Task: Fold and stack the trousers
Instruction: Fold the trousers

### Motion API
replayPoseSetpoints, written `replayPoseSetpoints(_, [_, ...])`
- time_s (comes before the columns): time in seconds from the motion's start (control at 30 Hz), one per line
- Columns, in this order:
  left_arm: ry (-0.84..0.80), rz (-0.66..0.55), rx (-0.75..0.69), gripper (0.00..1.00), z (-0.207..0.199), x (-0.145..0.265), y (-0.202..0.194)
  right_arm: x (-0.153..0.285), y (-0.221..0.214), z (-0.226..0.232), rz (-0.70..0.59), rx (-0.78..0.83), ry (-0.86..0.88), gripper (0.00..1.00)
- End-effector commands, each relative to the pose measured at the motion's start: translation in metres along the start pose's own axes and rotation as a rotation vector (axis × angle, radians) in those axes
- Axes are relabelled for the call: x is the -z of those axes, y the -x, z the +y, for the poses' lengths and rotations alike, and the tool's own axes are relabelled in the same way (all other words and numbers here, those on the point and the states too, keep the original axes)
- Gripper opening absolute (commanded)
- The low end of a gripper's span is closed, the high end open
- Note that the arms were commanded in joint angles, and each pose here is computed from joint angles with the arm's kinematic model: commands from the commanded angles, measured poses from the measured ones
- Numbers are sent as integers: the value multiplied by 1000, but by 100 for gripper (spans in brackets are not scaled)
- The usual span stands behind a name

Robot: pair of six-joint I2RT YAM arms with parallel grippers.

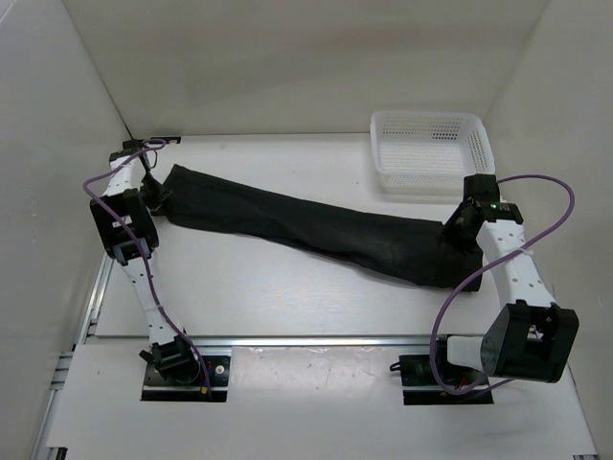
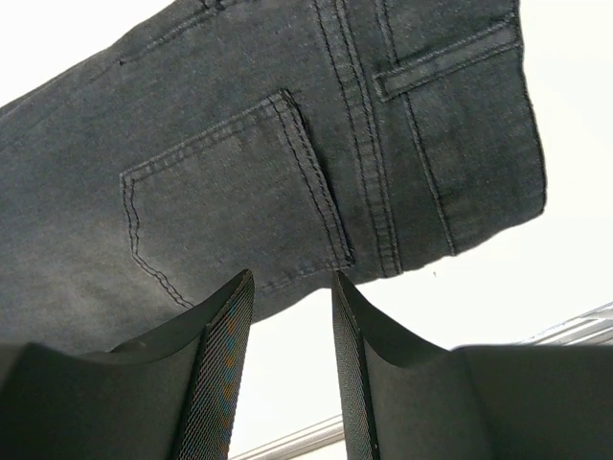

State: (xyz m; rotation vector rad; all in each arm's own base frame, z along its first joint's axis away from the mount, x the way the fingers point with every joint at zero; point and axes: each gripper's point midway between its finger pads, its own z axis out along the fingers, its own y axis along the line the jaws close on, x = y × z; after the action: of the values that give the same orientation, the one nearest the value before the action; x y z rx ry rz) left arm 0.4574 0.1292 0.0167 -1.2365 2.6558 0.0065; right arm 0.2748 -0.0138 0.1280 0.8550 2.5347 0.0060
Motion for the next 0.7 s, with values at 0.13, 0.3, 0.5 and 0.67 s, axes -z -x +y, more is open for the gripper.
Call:
replayPoseSetpoints(0.13, [128, -78, 95, 10, 59, 22, -9, 22, -9, -12, 2, 36, 4, 44])
replayPoseSetpoints(0.3, [132, -97, 152, 10, 93, 51, -38, 22, -18, -22, 28, 17, 19, 44])
replayPoseSetpoints(0.5, [139, -105, 121, 82, 101, 60, -46, 18, -24, -16, 56, 16, 65, 44])
replayPoseSetpoints(0.67, [153, -127, 160, 98, 112, 68, -39, 23, -18, -11, 41, 15, 84, 44])
